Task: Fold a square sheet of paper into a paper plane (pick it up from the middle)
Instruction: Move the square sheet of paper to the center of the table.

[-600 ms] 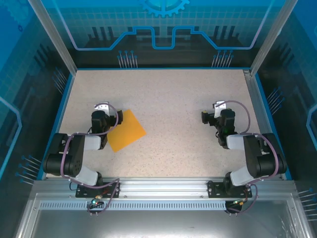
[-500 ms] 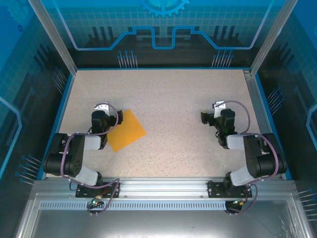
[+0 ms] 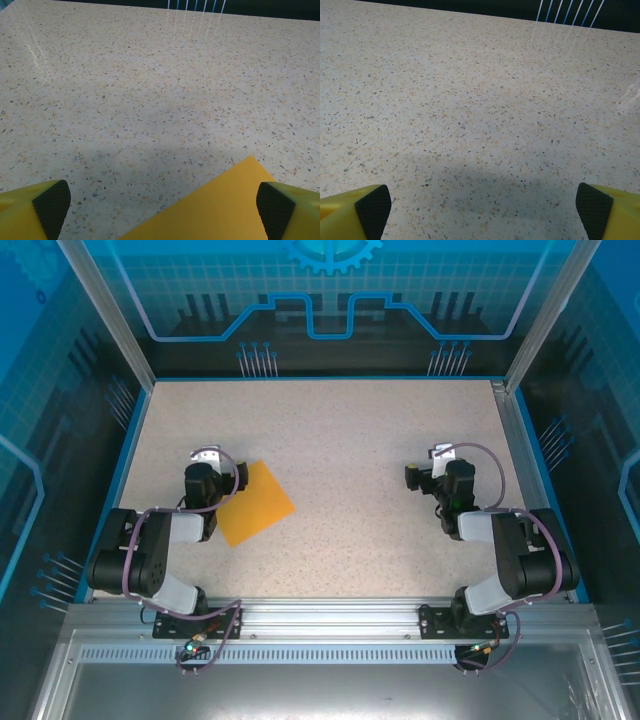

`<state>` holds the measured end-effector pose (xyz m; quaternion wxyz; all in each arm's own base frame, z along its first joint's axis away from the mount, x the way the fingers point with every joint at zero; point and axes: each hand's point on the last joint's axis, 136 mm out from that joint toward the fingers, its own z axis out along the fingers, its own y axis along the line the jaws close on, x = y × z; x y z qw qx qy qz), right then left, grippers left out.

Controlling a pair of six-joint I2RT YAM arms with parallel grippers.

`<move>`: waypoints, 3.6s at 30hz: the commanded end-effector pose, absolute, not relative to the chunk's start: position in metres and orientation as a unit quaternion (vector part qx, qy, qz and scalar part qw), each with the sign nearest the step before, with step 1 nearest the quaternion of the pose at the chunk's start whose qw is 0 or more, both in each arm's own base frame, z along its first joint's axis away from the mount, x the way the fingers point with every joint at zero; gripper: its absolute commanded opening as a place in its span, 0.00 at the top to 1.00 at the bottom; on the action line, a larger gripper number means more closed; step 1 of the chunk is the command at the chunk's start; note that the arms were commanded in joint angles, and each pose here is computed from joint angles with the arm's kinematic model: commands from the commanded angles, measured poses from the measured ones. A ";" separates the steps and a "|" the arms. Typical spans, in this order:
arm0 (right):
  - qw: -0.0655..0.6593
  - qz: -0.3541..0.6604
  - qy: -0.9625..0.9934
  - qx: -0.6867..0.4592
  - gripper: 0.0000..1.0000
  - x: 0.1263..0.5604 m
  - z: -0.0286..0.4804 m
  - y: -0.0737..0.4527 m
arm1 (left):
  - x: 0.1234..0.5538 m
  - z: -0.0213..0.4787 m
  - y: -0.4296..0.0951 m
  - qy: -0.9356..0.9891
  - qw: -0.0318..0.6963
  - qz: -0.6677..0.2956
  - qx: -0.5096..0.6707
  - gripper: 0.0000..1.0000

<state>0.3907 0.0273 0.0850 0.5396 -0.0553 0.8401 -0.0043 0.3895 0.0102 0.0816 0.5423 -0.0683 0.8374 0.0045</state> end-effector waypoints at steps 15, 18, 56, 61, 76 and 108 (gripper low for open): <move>0.552 0.001 0.832 -0.058 0.01 0.397 0.094 0.027 | 0.395 0.091 0.009 0.827 0.558 0.003 -0.071 0.01; 0.551 0.002 0.832 -0.059 0.01 0.397 0.094 0.028 | 0.394 0.091 0.010 0.827 0.558 0.003 -0.071 0.01; 0.277 0.239 0.931 -0.015 0.01 0.331 0.128 0.147 | 0.351 0.069 -0.083 0.941 0.147 -0.196 -0.235 0.01; 0.268 0.238 0.933 -0.017 0.01 0.327 0.121 0.151 | 0.344 0.047 -0.094 0.943 0.114 -0.206 -0.236 0.01; 0.226 0.192 0.955 0.009 0.01 0.311 0.087 0.135 | 0.352 0.016 -0.190 0.955 0.053 -0.235 -0.173 0.01; 0.122 0.238 0.963 -0.042 0.37 0.357 0.064 0.331 | 0.300 0.155 -0.063 0.885 0.380 -0.160 -0.217 0.01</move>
